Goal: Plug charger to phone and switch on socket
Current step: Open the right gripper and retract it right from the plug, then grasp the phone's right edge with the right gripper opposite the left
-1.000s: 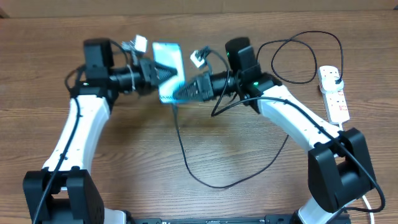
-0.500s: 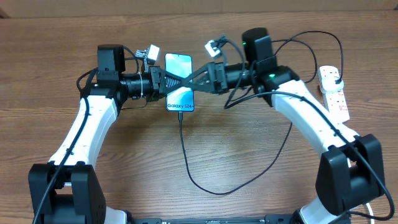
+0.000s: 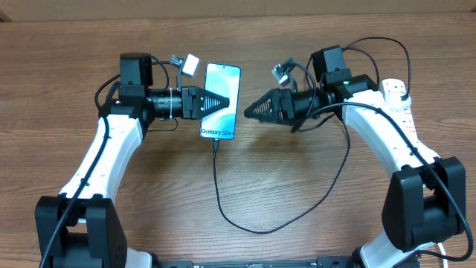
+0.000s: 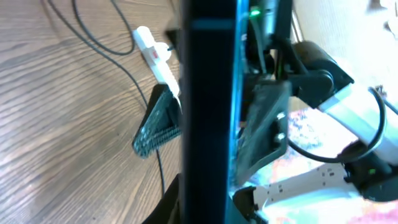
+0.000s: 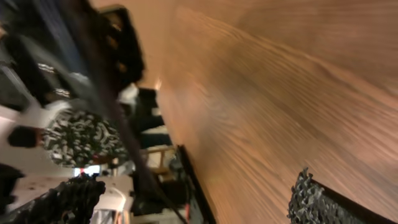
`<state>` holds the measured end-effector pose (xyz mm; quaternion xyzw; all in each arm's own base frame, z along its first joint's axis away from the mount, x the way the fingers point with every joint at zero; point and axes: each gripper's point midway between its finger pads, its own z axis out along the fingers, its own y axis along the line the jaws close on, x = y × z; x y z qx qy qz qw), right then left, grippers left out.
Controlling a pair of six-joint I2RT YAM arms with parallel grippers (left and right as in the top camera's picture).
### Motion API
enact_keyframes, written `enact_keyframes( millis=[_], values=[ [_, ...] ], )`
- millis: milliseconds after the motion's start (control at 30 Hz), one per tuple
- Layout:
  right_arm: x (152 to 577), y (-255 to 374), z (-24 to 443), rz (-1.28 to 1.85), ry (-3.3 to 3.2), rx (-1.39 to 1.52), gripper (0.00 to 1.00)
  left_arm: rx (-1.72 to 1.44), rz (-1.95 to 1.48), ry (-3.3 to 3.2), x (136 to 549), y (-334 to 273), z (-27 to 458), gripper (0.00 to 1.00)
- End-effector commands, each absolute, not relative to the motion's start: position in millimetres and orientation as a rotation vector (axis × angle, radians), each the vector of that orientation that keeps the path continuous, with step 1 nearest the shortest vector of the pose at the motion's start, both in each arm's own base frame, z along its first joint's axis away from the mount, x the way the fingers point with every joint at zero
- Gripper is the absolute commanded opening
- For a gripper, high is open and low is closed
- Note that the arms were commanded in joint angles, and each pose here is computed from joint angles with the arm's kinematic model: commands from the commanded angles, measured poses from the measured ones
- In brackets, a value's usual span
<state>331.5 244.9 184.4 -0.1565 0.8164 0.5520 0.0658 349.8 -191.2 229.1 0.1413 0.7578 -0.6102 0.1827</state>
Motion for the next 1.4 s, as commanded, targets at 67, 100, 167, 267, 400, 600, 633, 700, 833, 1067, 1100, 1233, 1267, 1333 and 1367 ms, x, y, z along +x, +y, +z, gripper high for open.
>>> enact_keyframes(
  millis=[67,100,167,267,400,600,633,700,833,1067,1100,1233,1267,1333,1367],
  values=[
    [322,240,154,1.439,2.6,-0.546,1.0,0.616,-1.745,2.002,332,-207,250,0.12],
    [318,242,152,1.437,2.607,-0.566,1.0,0.632,-1.741,1.998,331,-210,250,0.11],
    [312,248,152,1.445,2.615,-0.593,1.0,0.641,-1.717,2.013,330,-215,246,0.11],
    [305,257,152,1.453,2.613,-0.637,0.99,0.648,-1.69,2.035,330,-221,242,0.09],
    [294,272,160,1.522,2.543,-0.742,0.92,0.64,-1.676,2.051,331,-223,240,0.06],
    [287,278,169,1.589,2.456,-0.828,0.91,0.568,-1.68,2.085,337,-216,239,0.05],
    [288,276,166,1.567,2.471,-0.823,0.91,0.545,-1.686,2.096,338,-214,239,0.04],
    [290,274,162,1.532,2.494,-0.816,0.91,0.487,-1.701,2.119,341,-208,239,0.04],
    [293,269,161,1.522,2.51,-0.788,0.91,0.396,-1.707,2.143,348,-195,239,0.04],
    [310,250,171,1.588,2.465,-0.675,0.9,0.219,-1.734,2.204,355,-174,234,0.04],
    [313,247,176,1.623,2.438,-0.66,0.9,0.203,-1.741,2.214,354,-174,233,0.04],
    [319,241,201,1.786,2.284,-0.634,0.84,0.186,-1.765,2.248,347,-178,230,0.04],
    [321,240,206,1.81,2.254,-0.636,0.83,0.201,-1.773,2.249,345,-181,230,0.04],
    [323,239,212,1.835,2.208,-0.646,0.8,0.248,-1.797,2.236,340,-188,232,0.04],
    [323,239,213,1.84,2.199,-0.648,0.79,0.276,-1.812,2.227,337,-191,234,0.04]
  ],
)
